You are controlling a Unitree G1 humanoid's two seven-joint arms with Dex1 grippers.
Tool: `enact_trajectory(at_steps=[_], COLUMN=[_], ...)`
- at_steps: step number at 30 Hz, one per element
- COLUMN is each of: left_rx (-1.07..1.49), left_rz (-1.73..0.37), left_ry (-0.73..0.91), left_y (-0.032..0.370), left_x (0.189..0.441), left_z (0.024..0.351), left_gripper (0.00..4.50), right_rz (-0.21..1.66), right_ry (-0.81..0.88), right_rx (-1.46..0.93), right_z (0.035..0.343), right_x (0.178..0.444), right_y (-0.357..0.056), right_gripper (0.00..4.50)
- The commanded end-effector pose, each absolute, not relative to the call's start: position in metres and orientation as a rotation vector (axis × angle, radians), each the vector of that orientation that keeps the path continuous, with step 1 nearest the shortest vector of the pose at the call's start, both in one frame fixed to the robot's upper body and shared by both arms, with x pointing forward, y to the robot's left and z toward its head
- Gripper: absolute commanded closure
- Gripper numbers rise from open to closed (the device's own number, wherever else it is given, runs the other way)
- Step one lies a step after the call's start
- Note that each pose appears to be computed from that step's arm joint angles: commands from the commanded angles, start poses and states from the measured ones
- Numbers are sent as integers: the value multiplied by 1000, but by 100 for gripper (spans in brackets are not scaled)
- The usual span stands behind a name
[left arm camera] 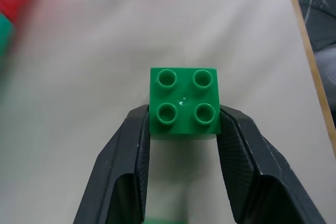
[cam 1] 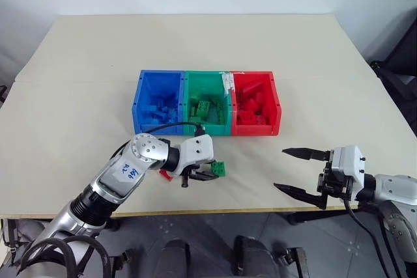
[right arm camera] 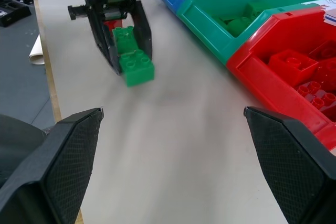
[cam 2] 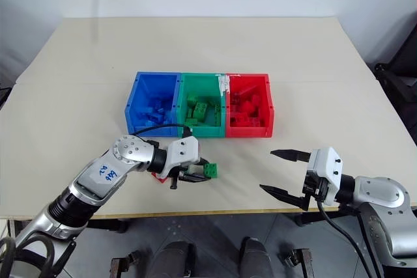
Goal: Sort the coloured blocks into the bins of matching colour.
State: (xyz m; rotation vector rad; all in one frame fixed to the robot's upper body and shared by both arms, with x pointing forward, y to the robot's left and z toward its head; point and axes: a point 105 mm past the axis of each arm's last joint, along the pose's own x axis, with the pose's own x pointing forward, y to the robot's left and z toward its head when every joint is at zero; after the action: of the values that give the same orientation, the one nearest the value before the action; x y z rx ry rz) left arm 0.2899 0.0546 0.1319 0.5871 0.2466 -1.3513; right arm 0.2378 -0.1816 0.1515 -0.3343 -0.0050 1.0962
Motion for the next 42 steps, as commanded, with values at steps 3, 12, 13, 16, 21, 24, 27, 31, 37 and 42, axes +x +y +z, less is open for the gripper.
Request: enact_trajectory(at_steps=[3,12,13,16,21,24,27,31,37,42], left_rx=[480,317,314,289,304,332,355,369,358,358], left_rz=[-1234,-992,-993,-965,-968,-997,-998,-965,-746,-713], left_ry=[16,-218,-221,-210,-200,-255,-286,-259,-68,27], left_y=[73,79,77,76,81,96,120,166,258,272], left_x=[303,370,375,386,385,366,346,312,259,244], left_z=[172,225,225,223,218,217,211,195,163,151], left_gripper=[304,304,304,269,106,12,3,3,3,3], right_rz=[997,770,770,784,800,857,929,1057,1232,1292], right_ry=[-151,-309,-307,-294,-287,-259,-232,-183,-149,-132], right_rx=[-270,-228,-230,-234,-244,-261,-279,-321,-367,-389], right_z=[172,199,199,198,199,193,189,179,171,166], right_x=[237,252,252,251,251,253,255,258,264,268], right_y=[-181,-192,-191,-189,-188,-185,-181,-171,-159,-156], right_gripper=[0,0,0,0,0,0,0,0,0,0])
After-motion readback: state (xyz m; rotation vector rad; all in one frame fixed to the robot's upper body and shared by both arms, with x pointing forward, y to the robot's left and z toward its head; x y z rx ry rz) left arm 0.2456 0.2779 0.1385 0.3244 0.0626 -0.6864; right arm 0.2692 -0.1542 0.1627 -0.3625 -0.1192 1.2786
